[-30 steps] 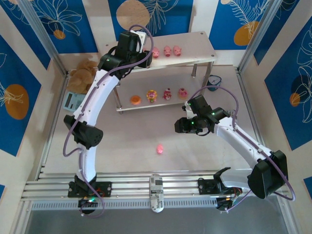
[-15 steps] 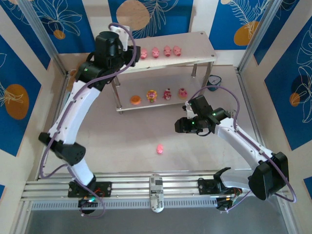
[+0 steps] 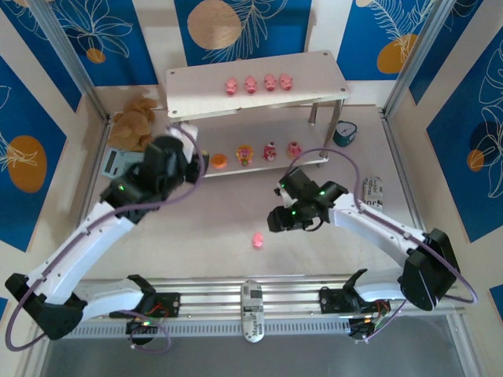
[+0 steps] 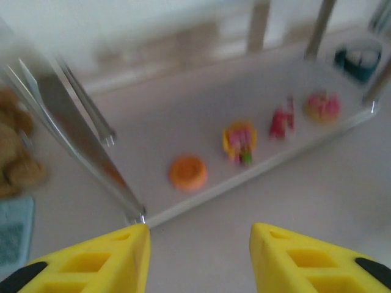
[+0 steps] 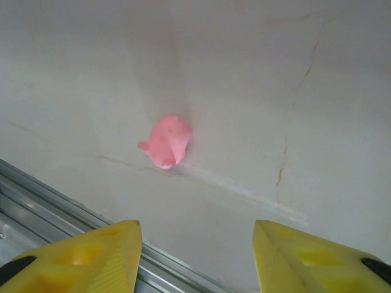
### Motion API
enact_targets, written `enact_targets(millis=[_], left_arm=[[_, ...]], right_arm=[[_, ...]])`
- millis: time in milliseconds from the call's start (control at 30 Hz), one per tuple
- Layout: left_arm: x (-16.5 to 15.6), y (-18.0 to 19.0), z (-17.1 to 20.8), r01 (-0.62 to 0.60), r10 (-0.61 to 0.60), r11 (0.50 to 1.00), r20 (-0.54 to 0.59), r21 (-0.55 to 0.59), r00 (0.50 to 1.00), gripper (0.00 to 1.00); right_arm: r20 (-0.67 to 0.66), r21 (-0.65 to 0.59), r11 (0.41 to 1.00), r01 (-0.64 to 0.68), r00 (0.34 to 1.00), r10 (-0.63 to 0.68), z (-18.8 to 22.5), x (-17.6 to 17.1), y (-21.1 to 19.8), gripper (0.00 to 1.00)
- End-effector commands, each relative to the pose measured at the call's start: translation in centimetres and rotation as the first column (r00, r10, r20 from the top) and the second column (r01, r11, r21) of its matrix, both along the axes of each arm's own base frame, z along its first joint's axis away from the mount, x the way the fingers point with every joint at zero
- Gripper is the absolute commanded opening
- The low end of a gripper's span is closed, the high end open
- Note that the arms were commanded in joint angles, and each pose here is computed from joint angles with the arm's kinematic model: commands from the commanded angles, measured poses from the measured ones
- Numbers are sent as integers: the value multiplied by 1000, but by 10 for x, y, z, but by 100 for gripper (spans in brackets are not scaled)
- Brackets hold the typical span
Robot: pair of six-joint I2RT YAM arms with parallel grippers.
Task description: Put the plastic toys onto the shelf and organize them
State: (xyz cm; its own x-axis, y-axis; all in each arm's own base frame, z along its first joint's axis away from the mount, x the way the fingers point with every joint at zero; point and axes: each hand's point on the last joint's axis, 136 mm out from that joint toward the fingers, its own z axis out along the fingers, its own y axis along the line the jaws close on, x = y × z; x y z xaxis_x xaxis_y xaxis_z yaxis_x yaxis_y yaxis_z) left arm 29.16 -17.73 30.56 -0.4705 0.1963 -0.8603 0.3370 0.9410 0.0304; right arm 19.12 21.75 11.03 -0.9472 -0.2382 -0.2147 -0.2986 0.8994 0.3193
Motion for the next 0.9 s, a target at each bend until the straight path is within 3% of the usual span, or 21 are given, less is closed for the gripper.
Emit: enact_targets(millis=[0,133,233,867], left_arm=[[-21,5,-57,-44,46,999,-72,30,996,47],[-38,2,-105,-46,42,999,-161,-21,986,47],[-42,0,-120,-41,34,999,-194,-33,980,48],[-40,1,-128,-23,23,1000,-183,3,983,53]], right_arm=[[-52,-65,998,20,998,-23,-21,-14,-1,54],[-77,-71,998,-1,997,-5,-31,-20,17,58],[-87,-94,995,-28,996,20,-38,-21,29,58],[-164,-194,981,-8,986,-24,-73,-7,63,57]])
